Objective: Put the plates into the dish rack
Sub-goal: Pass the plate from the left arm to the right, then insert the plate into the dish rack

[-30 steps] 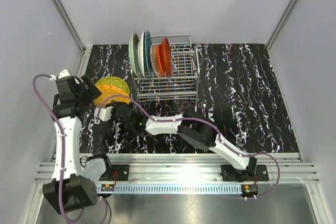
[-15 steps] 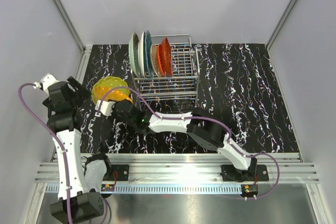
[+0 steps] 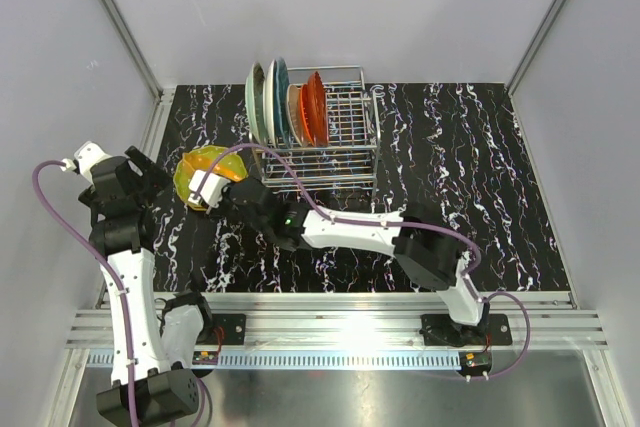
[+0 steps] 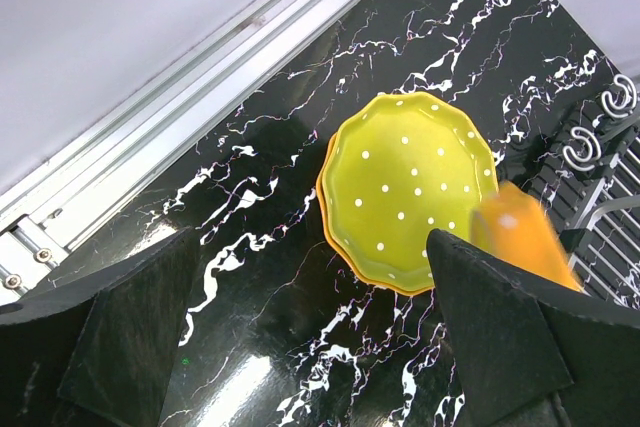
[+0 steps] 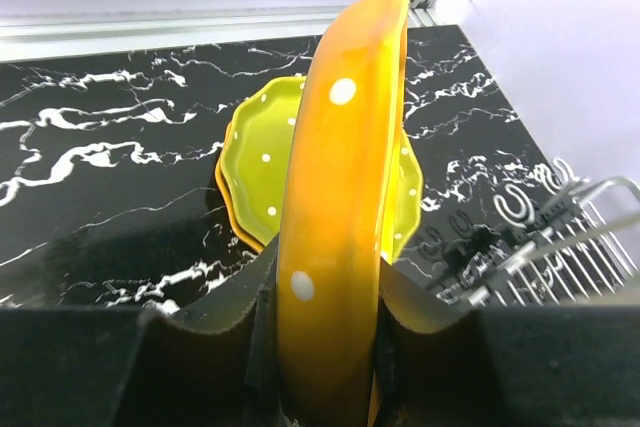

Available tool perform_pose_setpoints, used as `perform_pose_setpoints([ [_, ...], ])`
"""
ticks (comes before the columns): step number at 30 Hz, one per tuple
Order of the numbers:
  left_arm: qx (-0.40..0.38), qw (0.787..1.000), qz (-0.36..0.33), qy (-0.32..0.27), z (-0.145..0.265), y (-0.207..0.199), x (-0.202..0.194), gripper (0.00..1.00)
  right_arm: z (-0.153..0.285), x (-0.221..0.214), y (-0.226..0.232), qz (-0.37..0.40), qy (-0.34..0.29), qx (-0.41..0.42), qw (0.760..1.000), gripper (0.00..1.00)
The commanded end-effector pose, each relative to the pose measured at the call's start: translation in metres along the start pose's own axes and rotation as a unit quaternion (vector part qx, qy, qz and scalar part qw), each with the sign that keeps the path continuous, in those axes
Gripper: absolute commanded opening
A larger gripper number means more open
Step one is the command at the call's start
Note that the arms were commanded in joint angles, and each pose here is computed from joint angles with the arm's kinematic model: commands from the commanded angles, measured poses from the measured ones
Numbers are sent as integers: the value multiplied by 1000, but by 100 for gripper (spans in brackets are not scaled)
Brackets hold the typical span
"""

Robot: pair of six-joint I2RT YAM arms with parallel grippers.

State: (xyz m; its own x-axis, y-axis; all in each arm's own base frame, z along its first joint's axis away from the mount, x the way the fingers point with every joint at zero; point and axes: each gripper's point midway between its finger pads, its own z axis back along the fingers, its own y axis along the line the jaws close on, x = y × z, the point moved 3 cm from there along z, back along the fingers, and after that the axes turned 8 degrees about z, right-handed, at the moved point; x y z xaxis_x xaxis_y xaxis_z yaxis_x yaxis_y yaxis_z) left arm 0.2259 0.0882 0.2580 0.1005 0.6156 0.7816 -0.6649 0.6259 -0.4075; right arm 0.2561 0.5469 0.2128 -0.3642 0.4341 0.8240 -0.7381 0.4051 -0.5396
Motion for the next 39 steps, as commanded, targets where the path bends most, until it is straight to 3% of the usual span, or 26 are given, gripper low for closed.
perform_pose_setpoints([
  [1, -2, 1000, 10, -28, 0, -3, 12, 99, 48, 98, -58, -47, -123, -68, 989, 0],
  [11, -7, 1000, 10, -22, -1, -4, 10, 99, 120, 100, -33, -96, -129, -11, 987, 0],
  [21, -21, 1000, 0, -4, -3, -9, 5, 99, 203, 49, -8, -160, -79, 41, 983, 0],
  [32, -44, 999, -16, 11, -3, -17, 0, 99, 287, 28, -53, -228, -61, -22, 971, 0],
  [37, -48, 998, -21, 19, -4, -19, -2, 99, 307, 55, -97, -219, -42, -76, 972, 0],
  [39, -49, 998, -22, 23, -5, -19, -4, 99, 317, 79, -121, -215, -64, -99, 969, 0],
])
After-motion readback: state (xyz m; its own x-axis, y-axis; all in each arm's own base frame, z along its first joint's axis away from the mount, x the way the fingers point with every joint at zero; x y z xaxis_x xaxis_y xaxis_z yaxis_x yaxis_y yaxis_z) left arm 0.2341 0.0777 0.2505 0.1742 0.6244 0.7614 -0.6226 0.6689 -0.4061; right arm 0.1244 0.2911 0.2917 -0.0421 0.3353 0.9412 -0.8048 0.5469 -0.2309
